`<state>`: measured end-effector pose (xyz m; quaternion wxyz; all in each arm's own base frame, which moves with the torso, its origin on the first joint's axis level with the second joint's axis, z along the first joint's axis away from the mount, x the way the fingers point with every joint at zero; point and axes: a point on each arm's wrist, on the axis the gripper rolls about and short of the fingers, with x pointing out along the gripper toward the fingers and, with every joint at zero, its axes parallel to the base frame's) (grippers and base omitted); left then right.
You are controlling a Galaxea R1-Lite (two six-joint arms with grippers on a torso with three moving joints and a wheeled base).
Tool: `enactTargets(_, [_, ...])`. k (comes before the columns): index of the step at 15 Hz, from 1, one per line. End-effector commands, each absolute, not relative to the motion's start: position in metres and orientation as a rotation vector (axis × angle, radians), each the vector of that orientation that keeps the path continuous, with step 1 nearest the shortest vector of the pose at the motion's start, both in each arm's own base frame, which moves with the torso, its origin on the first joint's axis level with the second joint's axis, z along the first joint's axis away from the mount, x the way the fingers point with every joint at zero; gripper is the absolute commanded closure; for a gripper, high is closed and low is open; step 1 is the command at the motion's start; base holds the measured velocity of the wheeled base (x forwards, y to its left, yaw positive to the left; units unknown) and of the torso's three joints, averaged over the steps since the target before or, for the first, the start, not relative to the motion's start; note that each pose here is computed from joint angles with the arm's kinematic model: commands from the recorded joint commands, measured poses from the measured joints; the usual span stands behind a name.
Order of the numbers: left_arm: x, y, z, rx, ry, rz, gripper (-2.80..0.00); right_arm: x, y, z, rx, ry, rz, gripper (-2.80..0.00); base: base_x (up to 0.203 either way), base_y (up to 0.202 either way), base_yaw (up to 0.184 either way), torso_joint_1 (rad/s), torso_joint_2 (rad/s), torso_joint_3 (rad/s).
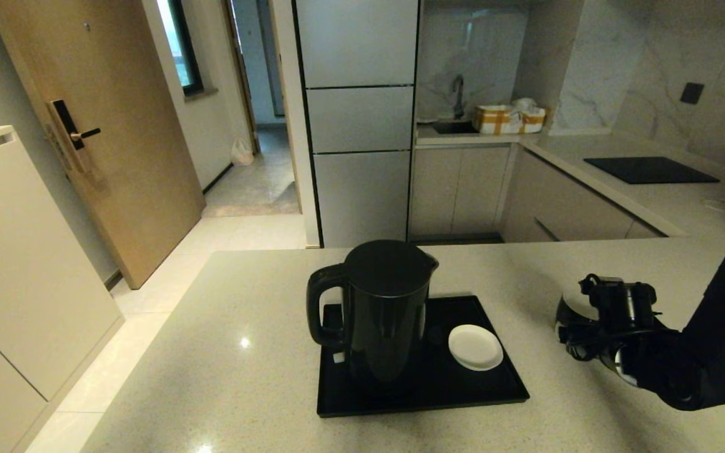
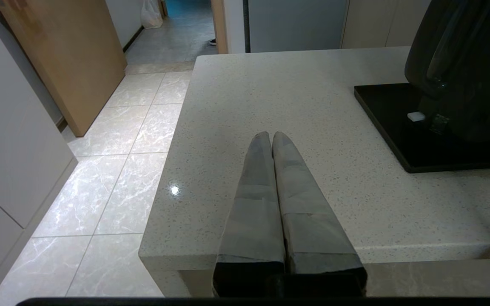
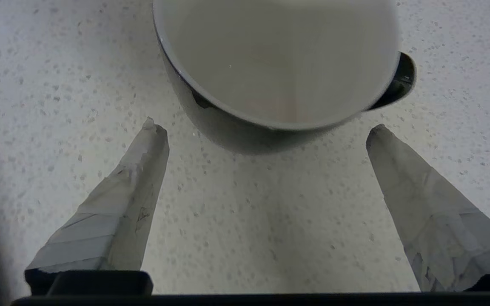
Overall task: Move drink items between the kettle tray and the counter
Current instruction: Return the tea cup to its original position
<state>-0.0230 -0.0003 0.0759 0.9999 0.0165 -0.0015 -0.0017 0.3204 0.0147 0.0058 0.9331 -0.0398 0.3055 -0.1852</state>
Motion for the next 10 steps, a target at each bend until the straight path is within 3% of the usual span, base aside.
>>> enactTargets(1, [-0.023, 0.000, 0.076, 0.032, -0.002, -0.003, 0.00, 0.330, 0.015, -0.001, -0.080, 0.596, -0.402, -2.80, 0.000, 0.000, 0.000, 0.000, 0.00, 0.000])
enactTargets(10, [-0.023, 0.000, 0.076, 0.032, -0.002, -0.003, 0.00, 0.367, 0.027, -0.022, -0.095, 0.501, -0.452, -2.80, 0.000, 0.000, 0.000, 0.000, 0.00, 0.000])
